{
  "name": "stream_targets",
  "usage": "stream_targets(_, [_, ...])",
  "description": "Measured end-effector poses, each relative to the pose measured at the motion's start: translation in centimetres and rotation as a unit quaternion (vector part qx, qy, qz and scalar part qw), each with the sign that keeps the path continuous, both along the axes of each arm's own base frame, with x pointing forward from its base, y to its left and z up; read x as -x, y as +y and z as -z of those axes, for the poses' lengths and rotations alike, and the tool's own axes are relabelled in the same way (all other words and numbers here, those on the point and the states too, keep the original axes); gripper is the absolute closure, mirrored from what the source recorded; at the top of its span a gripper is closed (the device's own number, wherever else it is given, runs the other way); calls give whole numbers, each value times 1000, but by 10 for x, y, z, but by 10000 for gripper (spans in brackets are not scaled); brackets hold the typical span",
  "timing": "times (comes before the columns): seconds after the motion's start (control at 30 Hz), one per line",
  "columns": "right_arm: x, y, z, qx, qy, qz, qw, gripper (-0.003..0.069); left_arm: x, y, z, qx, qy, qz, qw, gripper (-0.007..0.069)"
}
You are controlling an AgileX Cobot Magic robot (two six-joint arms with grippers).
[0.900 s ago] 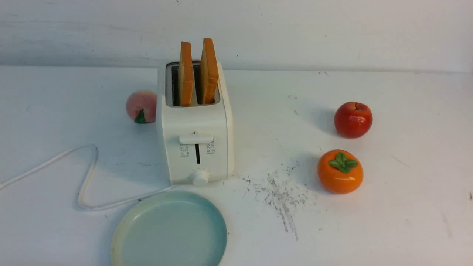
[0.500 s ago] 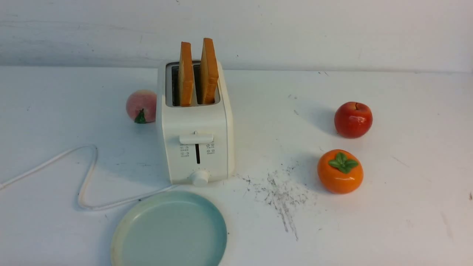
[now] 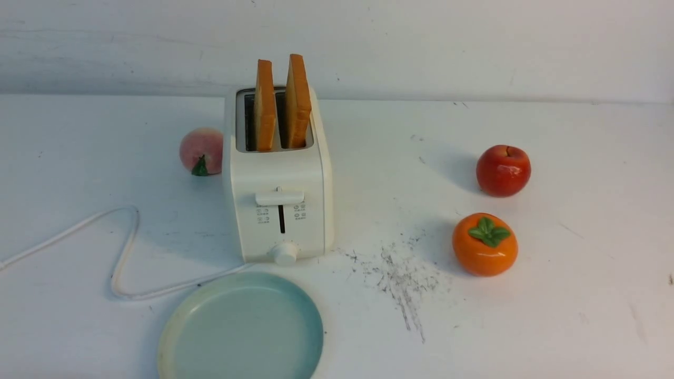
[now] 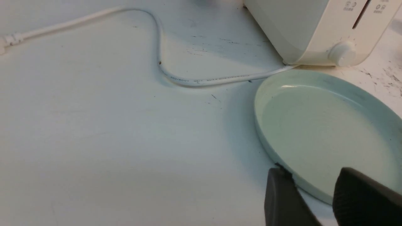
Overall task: Take toasted bread from bread machine on white table place on plate.
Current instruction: 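Reach for a toast slice standing in the toaster with the left gripper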
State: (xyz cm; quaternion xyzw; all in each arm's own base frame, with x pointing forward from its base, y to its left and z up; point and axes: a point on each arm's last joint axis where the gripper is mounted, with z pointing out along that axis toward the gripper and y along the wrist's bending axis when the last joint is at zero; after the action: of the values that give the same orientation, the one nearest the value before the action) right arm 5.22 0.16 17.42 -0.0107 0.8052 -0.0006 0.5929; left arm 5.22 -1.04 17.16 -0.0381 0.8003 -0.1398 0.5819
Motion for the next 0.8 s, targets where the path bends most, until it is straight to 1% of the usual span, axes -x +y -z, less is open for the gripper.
stream_targets(0.1, [0,0,0,0,0,0,1000,417,-2,0,-10,21,-53,-3,998,387])
stream_targets(0.17, [0,0,0,1,0,0,1000,417,-3,-1,-15,54,-76,-7,996,387])
stream_targets(0.2, [0,0,0,5,0,0,1000,417,-3,-1,-21,97,-99,-12,990,387])
stream_targets(0.23, [0,0,0,5,0,0,1000,417,-4,-1,-22,105,-102,-13,989,387])
stream_targets(0.27, [0,0,0,-1,0,1,1000,417,-4,0,-28,176,-122,-22,977,387])
stream_targets(0.3, [0,0,0,-12,-2,3,1000,417,-4,0,-31,211,-133,-26,968,387])
stream_targets(0.37, [-1,2,-2,-62,-12,7,998,417,-4,2,-36,286,-145,-36,946,387])
stream_targets(0.4, [-2,3,-3,-104,-24,10,994,417,-3,3,-38,324,-149,-41,933,387])
stream_targets(0.43, [-2,4,-3,-113,-26,11,993,417,-3,3,-39,333,-151,-42,930,387])
stream_targets(0.47, [-3,5,-7,-169,-47,15,984,417,-3,4,-40,358,-155,-46,920,387])
stream_targets(0.5, [-3,5,-11,-210,-65,19,975,417,-3,5,-41,369,-157,-48,915,387])
stream_targets(0.53, [-3,5,-12,-216,-69,20,974,417,-3,5,-41,370,-158,-48,914,387])
stream_targets(0.57, [-4,5,-16,-266,-91,26,959,417,-3,6,-42,382,-162,-50,909,387])
stream_targets(0.63, [-4,4,-22,-320,-116,33,940,417,-3,6,-43,392,-166,-52,903,387])
stream_targets(0.67, [-4,4,-22,-323,-118,34,938,417,-3,6,-43,393,-166,-52,903,387])
stream_targets(0.73, [-4,2,-26,-350,-137,40,926,417,-3,7,-44,396,-166,-53,901,387])
stream_targets(0.8, [-4,1,-28,-359,-149,44,920,417,-3,7,-44,398,-166,-53,901,387])
